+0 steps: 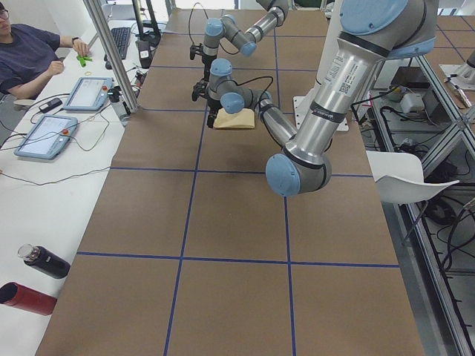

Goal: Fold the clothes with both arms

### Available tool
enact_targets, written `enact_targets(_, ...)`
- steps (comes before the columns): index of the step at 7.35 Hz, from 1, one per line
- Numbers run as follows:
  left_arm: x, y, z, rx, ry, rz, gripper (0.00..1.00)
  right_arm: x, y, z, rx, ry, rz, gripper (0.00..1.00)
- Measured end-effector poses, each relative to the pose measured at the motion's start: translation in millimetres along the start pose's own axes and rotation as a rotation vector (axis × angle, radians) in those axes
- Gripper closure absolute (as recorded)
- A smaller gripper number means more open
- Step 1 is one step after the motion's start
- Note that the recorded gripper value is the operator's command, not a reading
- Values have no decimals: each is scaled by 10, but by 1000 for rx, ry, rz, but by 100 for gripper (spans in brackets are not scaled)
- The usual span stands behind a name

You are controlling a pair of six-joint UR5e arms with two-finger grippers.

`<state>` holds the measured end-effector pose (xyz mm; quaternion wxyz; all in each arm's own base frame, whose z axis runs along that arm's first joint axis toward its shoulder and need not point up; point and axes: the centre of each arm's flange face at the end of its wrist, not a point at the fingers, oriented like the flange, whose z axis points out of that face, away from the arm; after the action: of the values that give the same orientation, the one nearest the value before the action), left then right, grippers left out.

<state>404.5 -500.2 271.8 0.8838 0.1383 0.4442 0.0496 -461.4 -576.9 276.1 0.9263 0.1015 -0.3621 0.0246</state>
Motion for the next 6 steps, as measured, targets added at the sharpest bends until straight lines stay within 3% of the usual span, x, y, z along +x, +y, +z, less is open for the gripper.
enact_targets(3, -345, 170, -461, -32, -75, 78, 0, 1058, 44, -504, -70, 13, -76, 0)
enact_targets(6, -1460, 203, -935, -40, -198, 235, 0, 2412, 410, -923, -125, 46, -204, 0)
